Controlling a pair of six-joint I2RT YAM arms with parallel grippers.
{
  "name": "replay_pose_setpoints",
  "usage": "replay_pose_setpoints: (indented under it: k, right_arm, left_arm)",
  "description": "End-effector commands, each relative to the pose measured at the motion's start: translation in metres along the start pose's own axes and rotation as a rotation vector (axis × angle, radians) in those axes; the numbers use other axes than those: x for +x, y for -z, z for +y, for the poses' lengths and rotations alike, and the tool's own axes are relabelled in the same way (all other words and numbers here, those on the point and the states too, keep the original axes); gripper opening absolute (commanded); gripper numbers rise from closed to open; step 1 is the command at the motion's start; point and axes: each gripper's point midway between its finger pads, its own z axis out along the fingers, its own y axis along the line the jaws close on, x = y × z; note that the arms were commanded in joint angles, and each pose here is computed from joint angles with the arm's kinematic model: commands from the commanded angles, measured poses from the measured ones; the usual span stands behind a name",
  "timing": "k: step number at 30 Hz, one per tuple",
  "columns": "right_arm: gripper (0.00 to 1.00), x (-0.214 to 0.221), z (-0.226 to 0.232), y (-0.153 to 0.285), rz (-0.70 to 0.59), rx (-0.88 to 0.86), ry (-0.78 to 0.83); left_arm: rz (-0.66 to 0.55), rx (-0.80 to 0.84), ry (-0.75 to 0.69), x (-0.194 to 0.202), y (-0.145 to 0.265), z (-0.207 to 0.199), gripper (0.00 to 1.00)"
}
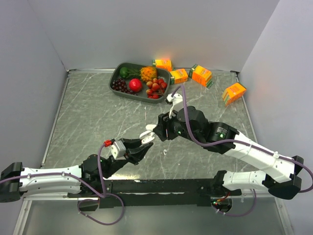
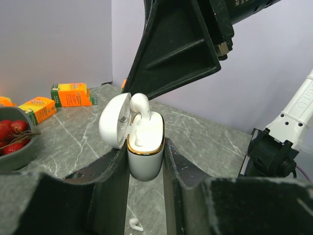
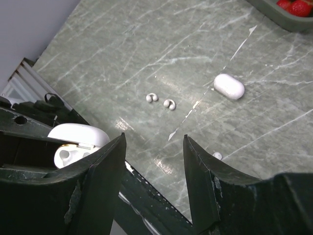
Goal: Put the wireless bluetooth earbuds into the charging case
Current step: Adjust the earbud with the charging case.
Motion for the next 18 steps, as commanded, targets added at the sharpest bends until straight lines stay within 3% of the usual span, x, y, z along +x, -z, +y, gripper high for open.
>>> replay_pose_setpoints:
  k: [1, 18]
  right_arm:
    - [0.57, -0.019, 0.01, 0.014, -0.045, -0.049, -0.004]
    - [0.57, -0.016, 0.028, 0.025, -0.045, -0.102, 0.008]
  left_arm:
    - [-0.032, 0.009, 0.022, -0.008, 0.0, -0.002, 0.01]
    - [-0.031, -0.016, 0.022, -0.01, -0.003, 0.001, 0.01]
